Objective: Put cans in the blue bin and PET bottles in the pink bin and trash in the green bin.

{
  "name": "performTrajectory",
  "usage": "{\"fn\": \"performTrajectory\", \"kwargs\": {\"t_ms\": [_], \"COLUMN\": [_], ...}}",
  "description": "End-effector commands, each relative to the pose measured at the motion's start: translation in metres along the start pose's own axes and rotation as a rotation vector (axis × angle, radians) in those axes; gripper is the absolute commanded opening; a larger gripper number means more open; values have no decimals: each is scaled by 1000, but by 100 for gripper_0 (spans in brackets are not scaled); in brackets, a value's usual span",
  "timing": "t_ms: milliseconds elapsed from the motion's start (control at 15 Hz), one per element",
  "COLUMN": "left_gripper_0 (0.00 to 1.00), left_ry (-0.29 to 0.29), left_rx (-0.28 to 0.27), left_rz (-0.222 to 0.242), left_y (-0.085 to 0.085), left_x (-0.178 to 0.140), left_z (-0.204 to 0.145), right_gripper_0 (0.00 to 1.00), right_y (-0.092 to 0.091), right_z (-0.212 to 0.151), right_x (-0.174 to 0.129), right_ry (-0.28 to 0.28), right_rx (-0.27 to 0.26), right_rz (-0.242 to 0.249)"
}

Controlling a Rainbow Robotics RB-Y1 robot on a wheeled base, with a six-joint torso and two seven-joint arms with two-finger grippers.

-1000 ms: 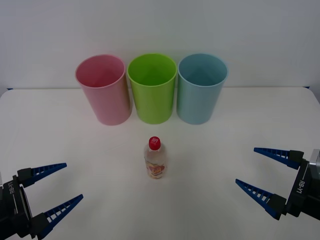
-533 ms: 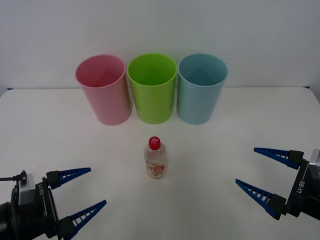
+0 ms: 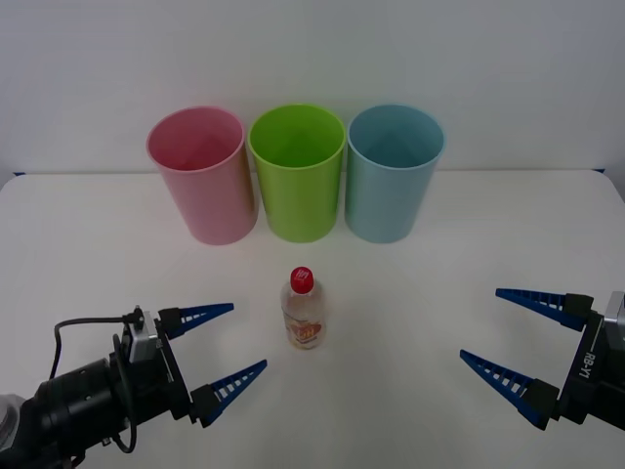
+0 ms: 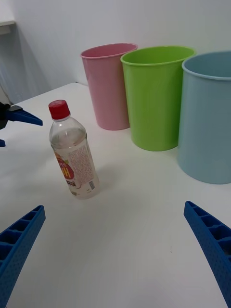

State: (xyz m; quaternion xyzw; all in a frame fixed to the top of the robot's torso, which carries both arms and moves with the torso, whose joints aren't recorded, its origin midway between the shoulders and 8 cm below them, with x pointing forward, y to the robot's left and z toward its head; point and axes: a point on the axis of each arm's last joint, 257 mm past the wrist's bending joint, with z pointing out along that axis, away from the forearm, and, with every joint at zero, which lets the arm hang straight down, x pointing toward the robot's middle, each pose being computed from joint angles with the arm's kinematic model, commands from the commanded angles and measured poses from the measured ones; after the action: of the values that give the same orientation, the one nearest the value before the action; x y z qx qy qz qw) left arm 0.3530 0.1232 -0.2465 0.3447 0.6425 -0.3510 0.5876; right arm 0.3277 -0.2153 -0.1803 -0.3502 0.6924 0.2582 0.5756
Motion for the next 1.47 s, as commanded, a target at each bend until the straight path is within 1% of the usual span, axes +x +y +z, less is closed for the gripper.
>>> {"fn": "performTrajectory", "kwargs": {"t_ms": [67, 267, 467, 533, 667, 800, 1000, 1200, 1267, 1333, 1467], "left_gripper_0": [100, 100, 100, 100, 100, 100, 100, 100, 93, 79, 38], "left_ry": [10, 14, 38, 44, 39, 34, 26, 32, 33, 35, 42], "left_rx": [0, -46, -55, -50, -34, -20, -23, -41, -40, -42, -38], "left_rz": [21, 43, 37, 39, 21, 15, 32, 31, 32, 32, 49], "left_y": [-3, 8, 16, 15, 6, 0, 3, 10, 10, 11, 10], "left_x": [5, 9, 24, 27, 26, 24, 17, 19, 19, 20, 22], "left_z": [26, 58, 81, 87, 98, 108, 116, 117, 117, 116, 116], "right_gripper_0": [100, 100, 100, 100, 100, 100, 100, 100, 100, 100, 100], "right_y": [0, 0, 0, 0, 0, 0, 0, 0, 0, 0, 0], "right_z": [0, 0, 0, 0, 0, 0, 0, 0, 0, 0, 0], "right_x": [0, 0, 0, 0, 0, 0, 0, 0, 0, 0, 0], "right_ry": [0, 0, 0, 0, 0, 0, 0, 0, 0, 0, 0], "right_rx": [0, 0, 0, 0, 0, 0, 0, 0, 0, 0, 0], "right_rz": [0, 0, 0, 0, 0, 0, 0, 0, 0, 0, 0]}}
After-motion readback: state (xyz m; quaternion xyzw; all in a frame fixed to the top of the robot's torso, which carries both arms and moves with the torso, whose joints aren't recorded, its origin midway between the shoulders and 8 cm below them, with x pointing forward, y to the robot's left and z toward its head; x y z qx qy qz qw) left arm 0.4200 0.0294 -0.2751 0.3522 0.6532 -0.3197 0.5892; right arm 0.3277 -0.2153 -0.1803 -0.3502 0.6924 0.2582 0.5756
